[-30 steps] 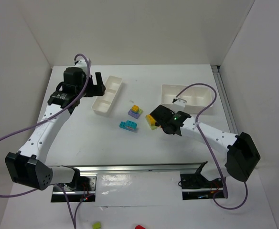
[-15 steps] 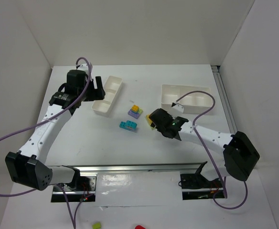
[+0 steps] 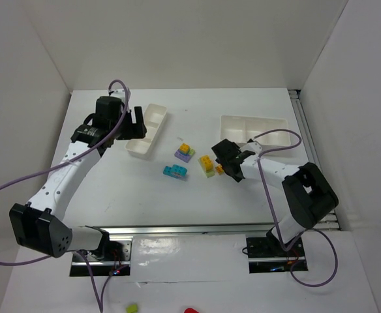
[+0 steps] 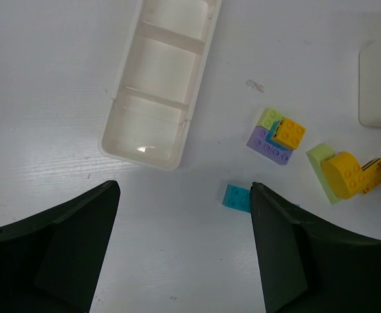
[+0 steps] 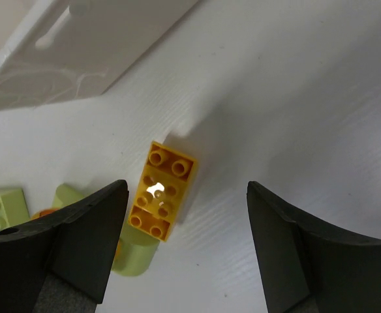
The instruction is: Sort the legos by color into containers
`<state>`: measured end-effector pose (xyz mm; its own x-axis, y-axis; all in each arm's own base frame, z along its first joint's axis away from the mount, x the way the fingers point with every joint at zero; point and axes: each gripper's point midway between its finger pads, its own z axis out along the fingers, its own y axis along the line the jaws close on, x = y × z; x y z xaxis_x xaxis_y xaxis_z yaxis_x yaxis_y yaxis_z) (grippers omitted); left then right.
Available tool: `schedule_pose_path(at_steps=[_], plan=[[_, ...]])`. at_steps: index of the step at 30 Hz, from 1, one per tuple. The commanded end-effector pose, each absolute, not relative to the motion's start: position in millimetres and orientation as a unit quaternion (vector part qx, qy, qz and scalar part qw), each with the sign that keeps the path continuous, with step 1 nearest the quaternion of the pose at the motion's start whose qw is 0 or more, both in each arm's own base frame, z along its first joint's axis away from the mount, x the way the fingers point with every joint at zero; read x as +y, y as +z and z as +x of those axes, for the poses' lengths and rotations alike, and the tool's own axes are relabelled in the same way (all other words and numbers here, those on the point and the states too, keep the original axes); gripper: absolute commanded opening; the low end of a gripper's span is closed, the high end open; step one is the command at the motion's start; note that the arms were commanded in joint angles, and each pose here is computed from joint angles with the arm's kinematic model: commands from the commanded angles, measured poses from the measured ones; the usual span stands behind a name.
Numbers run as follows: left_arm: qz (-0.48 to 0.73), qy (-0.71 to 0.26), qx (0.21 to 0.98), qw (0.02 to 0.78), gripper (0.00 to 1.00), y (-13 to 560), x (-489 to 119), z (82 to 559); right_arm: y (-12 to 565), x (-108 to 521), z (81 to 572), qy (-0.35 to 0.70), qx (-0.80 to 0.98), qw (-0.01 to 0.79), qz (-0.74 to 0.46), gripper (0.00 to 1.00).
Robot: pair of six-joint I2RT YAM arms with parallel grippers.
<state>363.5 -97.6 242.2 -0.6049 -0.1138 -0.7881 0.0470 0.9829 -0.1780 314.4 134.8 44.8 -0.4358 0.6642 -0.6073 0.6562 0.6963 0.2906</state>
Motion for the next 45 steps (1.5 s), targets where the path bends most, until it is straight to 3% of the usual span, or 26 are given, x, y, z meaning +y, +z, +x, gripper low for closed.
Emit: schedule_pose_path(at_steps=[1,11,15,18,19,20,24,25,29,34,40,45], plan=[[-0.020,-0.101,0.885,0.455,0.90,254.7,-102.7,370.9,60.4,150.7,348.1,0.054,0.829,0.385,0.402,0.80],[-0.007,-0.100,0.889,0.447,0.90,249.7,-112.1,379.4,27.9,160.6,342.8,0.001,0.860,0.336,0.385,0.79],[-0.003,-0.097,0.891,0.443,0.90,246.2,-112.1,380.7,15.5,152.6,326.7,-0.051,0.864,0.314,0.391,0.67],[0.001,-0.098,0.893,0.439,0.90,244.6,-115.1,378.0,26.4,149.2,324.6,-0.052,0.857,0.331,0.392,0.49],[0.001,-0.098,0.893,0.439,0.90,245.0,-115.8,380.3,32.6,152.1,324.8,-0.046,0.855,0.339,0.390,0.49],[0.001,-0.098,0.893,0.439,0.90,245.0,-115.8,380.3,35.1,150.2,322.4,-0.045,0.856,0.340,0.386,0.40],[-0.021,-0.077,0.893,0.443,0.91,247.4,-106.5,382.0,77.4,151.5,326.8,-0.011,0.852,0.380,0.360,0.33],[-0.028,-0.059,0.897,0.438,0.99,241.8,-100.3,382.9,87.7,152.4,323.9,-0.014,0.858,0.396,0.326,0.33],[-0.023,-0.065,0.901,0.429,0.99,240.4,-104.7,384.6,151.6,157.1,322.3,0.051,0.850,0.454,0.261,0.33],[-0.019,-0.086,0.906,0.413,0.99,231.8,-115.8,381.5,201.5,157.3,334.4,0.062,0.844,0.491,0.206,0.33],[-0.016,-0.089,0.909,0.407,0.88,224.8,-118.0,382.4,229.8,147.5,371.1,0.018,0.837,0.516,0.179,0.34],[-0.007,-0.108,0.914,0.391,0.85,216.5,-128.7,378.4,239.5,130.2,415.5,0.014,0.835,0.521,0.176,0.35]])
